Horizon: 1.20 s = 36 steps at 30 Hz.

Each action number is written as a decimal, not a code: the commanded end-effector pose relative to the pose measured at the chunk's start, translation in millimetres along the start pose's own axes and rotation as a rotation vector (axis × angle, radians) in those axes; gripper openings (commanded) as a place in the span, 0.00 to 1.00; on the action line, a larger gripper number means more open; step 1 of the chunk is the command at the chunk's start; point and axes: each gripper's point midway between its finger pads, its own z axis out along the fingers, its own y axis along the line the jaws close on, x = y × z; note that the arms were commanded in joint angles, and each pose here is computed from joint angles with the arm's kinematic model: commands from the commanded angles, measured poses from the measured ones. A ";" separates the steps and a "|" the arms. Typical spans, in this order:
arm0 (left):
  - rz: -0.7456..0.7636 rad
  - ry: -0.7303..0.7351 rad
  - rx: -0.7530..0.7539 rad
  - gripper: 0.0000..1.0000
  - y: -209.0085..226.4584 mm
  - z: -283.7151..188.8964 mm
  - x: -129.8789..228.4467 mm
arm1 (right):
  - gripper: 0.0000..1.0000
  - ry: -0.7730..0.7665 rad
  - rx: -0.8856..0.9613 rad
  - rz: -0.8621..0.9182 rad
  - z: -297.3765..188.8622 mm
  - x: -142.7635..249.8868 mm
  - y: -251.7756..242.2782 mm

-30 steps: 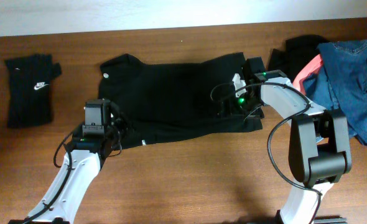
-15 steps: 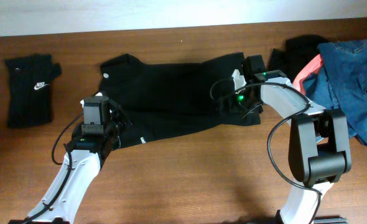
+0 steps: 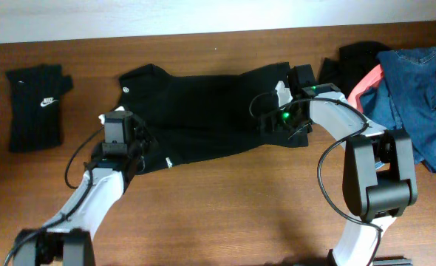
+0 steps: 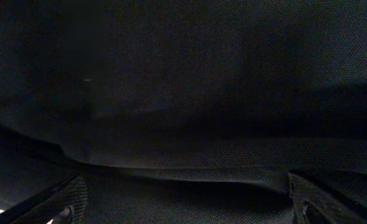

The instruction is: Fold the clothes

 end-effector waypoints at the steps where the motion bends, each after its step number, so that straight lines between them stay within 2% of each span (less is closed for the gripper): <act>1: 0.014 -0.042 0.001 0.20 -2.5 4.8 -13.6 | 0.99 0.025 0.026 -0.006 9.5 5.1 -7.9; 3: 0.019 -0.062 0.015 0.49 -5.9 5.2 -18.4 | 0.99 0.027 0.026 -0.005 9.5 5.6 -8.0; 5: 0.041 -0.084 0.030 0.67 -9.8 5.0 -23.7 | 0.99 0.029 0.026 -0.005 9.5 5.9 -7.9; 11: 0.068 -0.148 0.095 0.70 -25.7 1.9 -40.0 | 0.99 0.032 0.027 -0.003 9.6 6.8 -8.1; 15: 0.109 -0.116 0.166 0.69 -41.9 -1.7 -38.6 | 0.99 0.038 0.027 -0.002 9.5 8.4 -8.2; 17: 0.126 -0.094 0.180 0.63 -45.8 -6.6 -36.2 | 0.99 0.038 0.027 -0.002 9.6 8.4 -8.3; 19: 0.139 -0.082 0.169 0.45 -46.4 -15.9 -37.0 | 0.99 0.039 0.027 -0.002 9.6 8.5 -8.3; 22: 0.134 -0.058 0.117 0.07 -42.3 -36.0 -39.2 | 0.99 0.041 0.028 -0.001 10.0 9.2 -8.5; 23: 0.132 -0.043 0.087 0.01 -38.1 -43.0 -38.0 | 0.99 0.041 0.028 -0.001 10.0 9.2 -8.5; 26: 0.135 0.024 -0.014 0.01 -20.7 -55.6 -25.7 | 0.99 0.040 0.027 -0.001 10.0 9.2 -8.5; 30: 0.227 0.097 -0.083 0.01 -7.0 -53.5 -7.2 | 0.98 0.041 0.028 -0.001 10.0 9.2 -8.5; 36: 0.247 0.122 -0.123 0.01 0.1 -38.8 0.3 | 0.98 0.044 0.028 0.000 10.0 10.2 -8.6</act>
